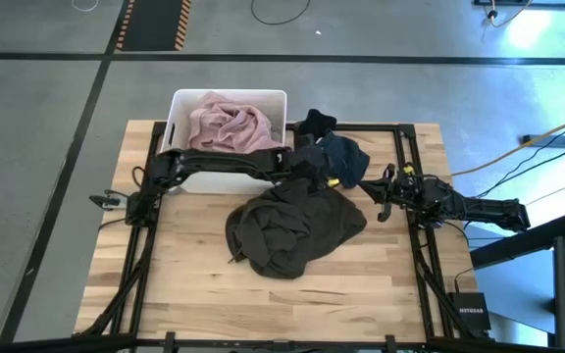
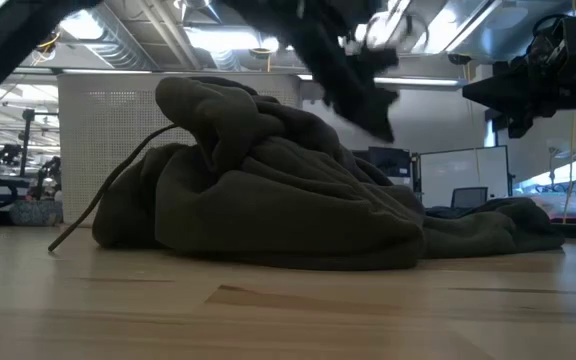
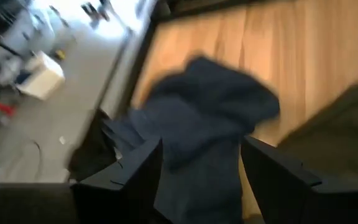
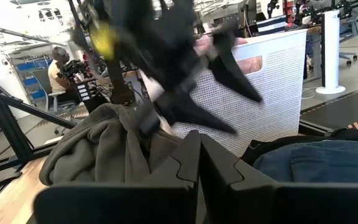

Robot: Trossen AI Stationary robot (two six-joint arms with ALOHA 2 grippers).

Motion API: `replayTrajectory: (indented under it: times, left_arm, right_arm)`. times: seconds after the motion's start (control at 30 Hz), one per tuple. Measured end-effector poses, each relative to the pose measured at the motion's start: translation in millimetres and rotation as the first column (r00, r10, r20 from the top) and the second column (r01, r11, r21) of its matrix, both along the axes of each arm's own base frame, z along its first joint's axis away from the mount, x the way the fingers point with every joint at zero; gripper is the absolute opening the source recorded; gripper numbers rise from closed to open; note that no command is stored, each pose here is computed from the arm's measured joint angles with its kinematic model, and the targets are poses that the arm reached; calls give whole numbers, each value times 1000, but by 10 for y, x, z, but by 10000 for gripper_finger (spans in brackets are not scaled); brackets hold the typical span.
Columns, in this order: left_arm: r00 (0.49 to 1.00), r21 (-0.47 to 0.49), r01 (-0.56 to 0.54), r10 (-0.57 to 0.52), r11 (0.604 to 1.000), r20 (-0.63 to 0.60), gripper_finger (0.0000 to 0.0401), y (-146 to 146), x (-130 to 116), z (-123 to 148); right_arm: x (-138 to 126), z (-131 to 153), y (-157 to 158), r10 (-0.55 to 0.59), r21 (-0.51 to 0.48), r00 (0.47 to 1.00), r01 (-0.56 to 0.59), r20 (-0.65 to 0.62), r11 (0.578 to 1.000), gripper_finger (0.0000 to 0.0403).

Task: Sort clothes
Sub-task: Put the blue shirt into the bin

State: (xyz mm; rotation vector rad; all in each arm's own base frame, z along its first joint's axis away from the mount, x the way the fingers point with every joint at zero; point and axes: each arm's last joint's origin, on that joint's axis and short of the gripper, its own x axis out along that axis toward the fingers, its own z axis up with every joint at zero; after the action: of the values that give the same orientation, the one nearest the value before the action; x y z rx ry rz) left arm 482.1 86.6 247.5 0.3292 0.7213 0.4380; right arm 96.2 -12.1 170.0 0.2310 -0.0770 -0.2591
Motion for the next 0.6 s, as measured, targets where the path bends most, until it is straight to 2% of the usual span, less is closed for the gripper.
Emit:
replayTrajectory:
  times: [0.13,0.33,0.6]
  left_arm:
    - [996,-39,-31,28,999,-87,214,125,30,-317]
    - [977,-62,-67,53,996,-207,214,255,-19,-555]
    - [964,-52,-65,49,997,-260,214,298,-25,-677]
  right_arm:
    - [0,1,0,0,0,1000,0,0,1000,15]
    - [0,1,0,0,0,1000,0,0,1000,15]
    - [-1,1,-2,-8,0,1000,8,0,1000,15]
